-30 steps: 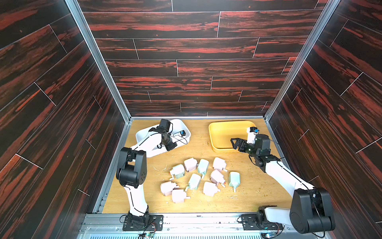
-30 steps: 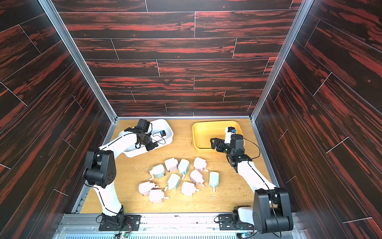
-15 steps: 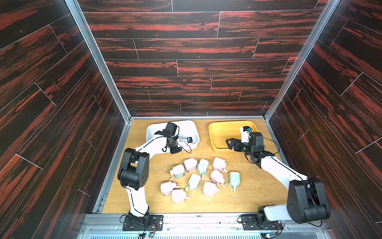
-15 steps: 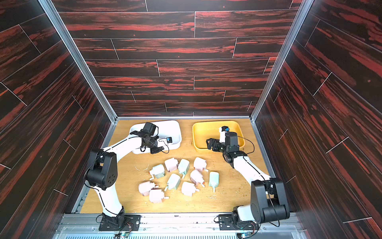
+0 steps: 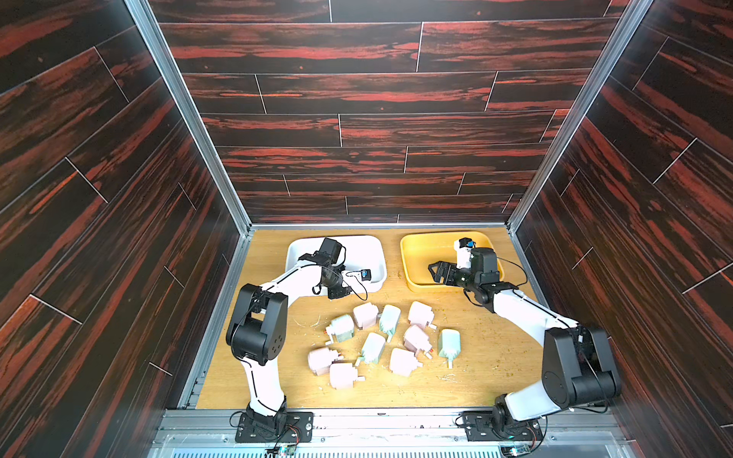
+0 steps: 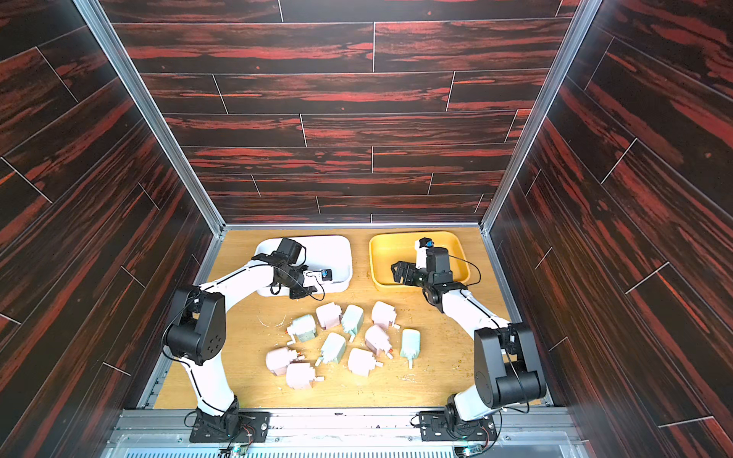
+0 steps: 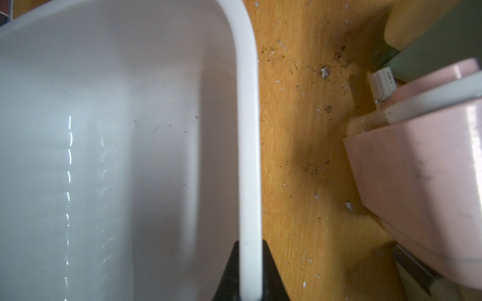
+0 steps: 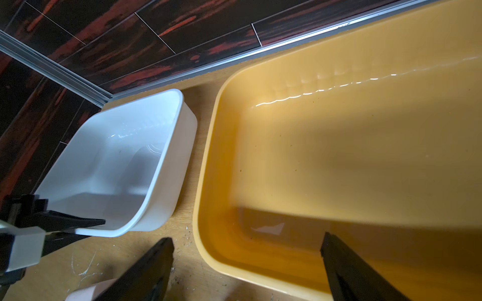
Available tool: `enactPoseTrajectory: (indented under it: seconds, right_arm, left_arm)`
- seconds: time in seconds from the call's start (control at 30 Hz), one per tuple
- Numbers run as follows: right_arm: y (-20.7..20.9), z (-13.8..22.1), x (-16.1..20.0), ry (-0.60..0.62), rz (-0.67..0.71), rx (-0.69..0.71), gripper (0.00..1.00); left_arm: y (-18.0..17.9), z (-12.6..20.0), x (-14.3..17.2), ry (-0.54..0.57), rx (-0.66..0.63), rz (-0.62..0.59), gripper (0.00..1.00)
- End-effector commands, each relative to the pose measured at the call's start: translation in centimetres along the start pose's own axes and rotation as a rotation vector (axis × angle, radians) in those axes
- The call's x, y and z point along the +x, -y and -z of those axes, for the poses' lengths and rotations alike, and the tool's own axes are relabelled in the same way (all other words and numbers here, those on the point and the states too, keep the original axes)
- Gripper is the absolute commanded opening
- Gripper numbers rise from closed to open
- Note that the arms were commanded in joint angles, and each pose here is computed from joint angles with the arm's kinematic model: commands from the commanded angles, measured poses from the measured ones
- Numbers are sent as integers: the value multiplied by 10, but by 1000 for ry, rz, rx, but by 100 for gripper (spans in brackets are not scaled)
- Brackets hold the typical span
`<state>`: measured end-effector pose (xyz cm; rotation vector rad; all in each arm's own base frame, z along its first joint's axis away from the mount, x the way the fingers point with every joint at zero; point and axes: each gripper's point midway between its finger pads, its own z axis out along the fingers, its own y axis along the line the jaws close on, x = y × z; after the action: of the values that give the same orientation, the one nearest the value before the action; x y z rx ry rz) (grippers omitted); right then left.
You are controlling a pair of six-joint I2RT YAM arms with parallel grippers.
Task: Place the pencil sharpeners by color into the storage box
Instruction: Move the storage box to the center of the board.
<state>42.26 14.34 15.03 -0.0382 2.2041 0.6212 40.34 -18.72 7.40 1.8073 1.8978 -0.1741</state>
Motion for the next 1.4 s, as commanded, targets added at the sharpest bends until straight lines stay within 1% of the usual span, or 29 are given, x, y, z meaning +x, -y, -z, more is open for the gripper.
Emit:
enactPoseTrajectory:
  seconds: [0.0,0.07,0.1,0.13,0.17,0.23,0.27,0.3,0.37,0.4,0.5,0.57,0.63,0.7,0.77,0.87,0.93,0.97,1.03,1.13,1.2,1.3,1.37]
  right_arm:
    - [-10,-7,-2,-17,12,-30,93]
    - [-12,-11,-2,-23,15,-36,93]
    - [-13,-13,-2,-26,14,-37,93]
    - [-13,-15,-2,-26,11,-37,93]
    - [-15,-17,-3,-25,10,-41,93]
    - [-18,-21,-4,-28,4,-47,94]
    - [-20,-24,-5,-30,4,-51,94]
    - [-21,-27,-5,-31,0,-49,94]
    - [-22,-32,-5,-31,-12,-40,95]
    - [-23,-33,-5,-29,-17,-41,96]
    - [-25,-38,-6,-13,-35,-41,98]
    - [-27,-40,-7,-7,-39,-40,98]
    - [-24,-42,-8,6,-40,-10,98]
    - [-26,-43,-9,11,-27,4,98]
    - [-26,-45,-8,9,-16,17,98]
    - [-27,-46,-6,-2,1,27,98]
    - [-29,-47,-5,-5,19,28,98]
    - [-29,-46,-6,-3,24,28,98]
    - [-32,-47,-6,-6,32,19,98]
    - [-36,-48,-5,-14,33,4,98]
    - [-36,-50,-5,-20,26,5,98]
    - [-36,-56,0,-41,15,-6,98]
    - [-39,-61,4,-58,8,-24,98]
  left_arm:
    - [-14,28,-19,47,-97,-47,25]
    - [-20,39,-23,54,-134,-20,42]
    - [-23,44,-27,69,-152,-4,45]
    - [-26,44,-27,87,-171,22,51]
    - [-31,57,-36,127,-221,26,58]
    - [-36,68,-47,188,-267,36,63]
    - [-37,74,-53,216,-278,45,87]
    - [-39,80,-57,237,-284,54,92]
    - [-51,95,-67,286,-346,99,98]
    - [-57,102,-70,312,-378,123,100]
    - [-76,124,-79,401,-494,233,100]
    - [-89,136,-76,427,-567,356,100]
    - [-107,152,-64,438,-674,542,100]
    - [-119,165,-46,441,-777,705,100]
    - [-125,176,-23,397,-889,832,100]
    - [-131,197,29,280,-1114,1039,100]
    - [-130,204,69,192,-1197,1160,100]
    - [-128,205,85,159,-1206,1209,100]
    - [-122,203,118,97,-1180,1322,100]
    - [-113,201,154,41,-1166,1436,100]
    - [-107,195,173,31,-1122,1497,100]
    - [-102,183,193,26,-1062,1548,100]
    - [-102,173,198,32,-1018,1557,100]
